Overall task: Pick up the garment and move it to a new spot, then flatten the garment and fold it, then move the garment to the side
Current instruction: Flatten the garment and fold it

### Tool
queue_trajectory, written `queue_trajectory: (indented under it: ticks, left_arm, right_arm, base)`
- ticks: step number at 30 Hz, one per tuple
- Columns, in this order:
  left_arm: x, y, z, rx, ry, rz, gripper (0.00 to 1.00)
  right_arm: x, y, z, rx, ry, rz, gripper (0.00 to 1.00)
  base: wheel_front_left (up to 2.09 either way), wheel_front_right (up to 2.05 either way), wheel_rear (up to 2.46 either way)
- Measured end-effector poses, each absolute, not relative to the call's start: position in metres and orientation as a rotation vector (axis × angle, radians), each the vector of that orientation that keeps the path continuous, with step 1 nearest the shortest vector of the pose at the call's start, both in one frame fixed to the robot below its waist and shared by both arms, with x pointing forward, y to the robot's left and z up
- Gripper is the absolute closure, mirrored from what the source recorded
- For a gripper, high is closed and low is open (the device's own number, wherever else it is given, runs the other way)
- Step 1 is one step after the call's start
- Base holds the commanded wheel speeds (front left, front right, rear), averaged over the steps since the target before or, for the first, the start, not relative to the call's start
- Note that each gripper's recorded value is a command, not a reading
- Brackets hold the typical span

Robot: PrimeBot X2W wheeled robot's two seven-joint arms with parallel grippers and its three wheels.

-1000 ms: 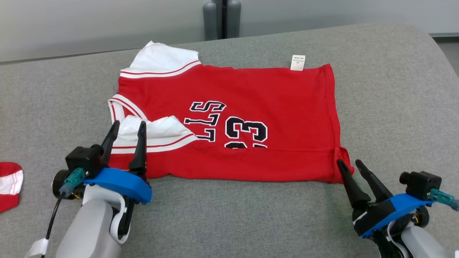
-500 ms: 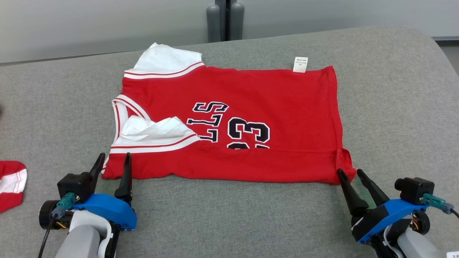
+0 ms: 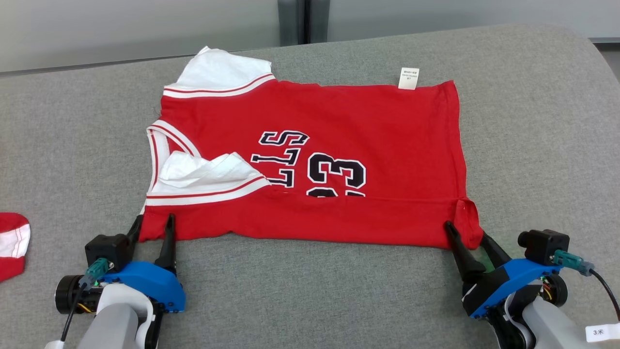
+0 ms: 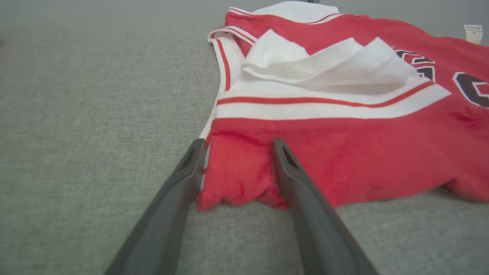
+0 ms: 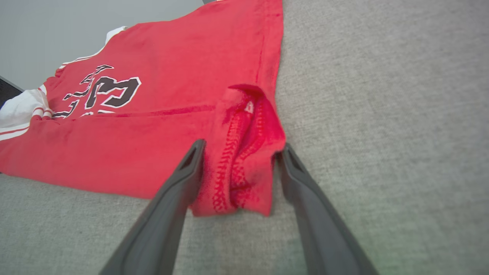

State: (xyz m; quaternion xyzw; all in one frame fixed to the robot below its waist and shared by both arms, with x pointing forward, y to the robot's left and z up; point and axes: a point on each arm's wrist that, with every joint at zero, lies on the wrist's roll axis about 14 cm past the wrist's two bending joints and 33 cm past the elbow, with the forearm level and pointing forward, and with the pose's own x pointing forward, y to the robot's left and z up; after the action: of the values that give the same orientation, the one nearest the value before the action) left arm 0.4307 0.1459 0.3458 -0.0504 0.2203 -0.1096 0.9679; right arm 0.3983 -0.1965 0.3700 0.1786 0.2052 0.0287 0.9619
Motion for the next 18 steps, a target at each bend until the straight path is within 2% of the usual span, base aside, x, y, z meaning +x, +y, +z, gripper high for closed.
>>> queue_trajectory:
  ticks: [1, 2, 18]
  left_arm:
    - [0.431, 0.146, 0.345, -0.100, 0.448, -0.221, 0.72]
    - [0.432, 0.146, 0.345, -0.099, 0.450, -0.220, 1.00]
    - [0.419, 0.151, 0.386, -0.153, 0.321, -0.187, 1.00]
  right_arm:
    - [0.399, -0.196, 0.369, 0.361, 0.417, 0.060, 1.00]
    - [0.400, -0.195, 0.370, 0.361, 0.417, 0.062, 1.00]
    - [0.403, -0.176, 0.395, 0.385, 0.336, 0.119, 1.00]
  base:
    - [0.00, 0.00, 0.00]
    - [0.00, 0.00, 0.00]
    - [0.00, 0.00, 0.00]
